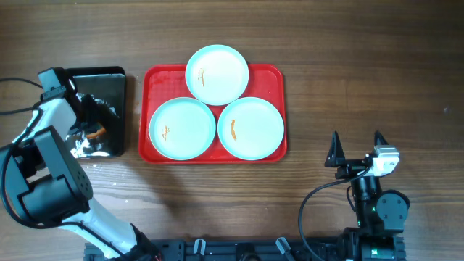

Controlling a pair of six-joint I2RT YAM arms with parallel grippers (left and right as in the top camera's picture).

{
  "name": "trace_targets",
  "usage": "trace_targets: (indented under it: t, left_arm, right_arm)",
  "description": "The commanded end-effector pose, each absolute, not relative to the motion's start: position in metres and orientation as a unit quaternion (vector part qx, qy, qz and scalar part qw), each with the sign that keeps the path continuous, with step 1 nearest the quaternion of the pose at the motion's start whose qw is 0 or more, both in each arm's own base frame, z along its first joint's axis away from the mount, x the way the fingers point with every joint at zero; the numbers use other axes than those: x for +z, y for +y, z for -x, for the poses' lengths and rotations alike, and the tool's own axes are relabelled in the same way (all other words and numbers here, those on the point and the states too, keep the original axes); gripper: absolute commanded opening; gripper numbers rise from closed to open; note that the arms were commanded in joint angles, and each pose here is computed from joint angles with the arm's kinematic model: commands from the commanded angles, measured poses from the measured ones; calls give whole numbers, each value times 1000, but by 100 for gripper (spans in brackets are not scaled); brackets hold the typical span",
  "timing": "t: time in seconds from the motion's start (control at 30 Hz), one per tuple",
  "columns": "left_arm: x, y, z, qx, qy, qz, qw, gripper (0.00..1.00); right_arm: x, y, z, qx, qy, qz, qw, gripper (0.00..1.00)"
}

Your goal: Clean dirty plates on tray and stack at the side

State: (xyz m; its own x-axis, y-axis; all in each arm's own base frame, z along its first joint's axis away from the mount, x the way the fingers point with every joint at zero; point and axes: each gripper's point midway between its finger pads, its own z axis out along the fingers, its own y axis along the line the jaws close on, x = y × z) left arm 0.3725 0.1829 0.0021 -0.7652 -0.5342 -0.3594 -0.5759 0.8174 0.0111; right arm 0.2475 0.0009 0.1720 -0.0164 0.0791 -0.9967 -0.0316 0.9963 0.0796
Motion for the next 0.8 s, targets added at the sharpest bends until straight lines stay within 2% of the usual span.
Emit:
trace_targets:
  t: [0.0,0.03,0.07,0.43,0.47,0.5,0.53,0.57,0.6,0.77]
  left_arm:
    - [9,183,-372,63,941,285,168,22]
    - [12,182,-371,63,941,285,169,53]
    - [17,181,-369,62,941,286,168,100]
    - [7,154,-337,14,945,313,93,100]
    - [7,154,-337,14,945,312,93,95]
    - [7,154,-338,14,945,312,94,66]
    - [8,154,-339,14,945,312,96,45]
    - [8,155,-340,15,945,312,99,30]
    - [8,156,-342,15,944,312,104,5]
    - [11,159,-350,17,943,310,121,4]
  right_arm:
    - [174,-2,-247,36,709,-24,704,100]
    - [174,-2,-247,36,709,-25,704,100]
    - [174,-2,-247,36,709,-25,704,100]
    - [174,-2,-247,36,709,-25,704,100]
    - [174,-2,-247,36,709,-25,704,100]
    - [174,-2,-247,36,709,-25,704,100]
    - [174,-2,-247,36,709,-25,704,100]
    - [174,-2,-247,36,709,-25,704,100]
    - [174,-2,-247,36,709,-25,704,100]
    - [174,-2,-247,36,709,-25,704,100]
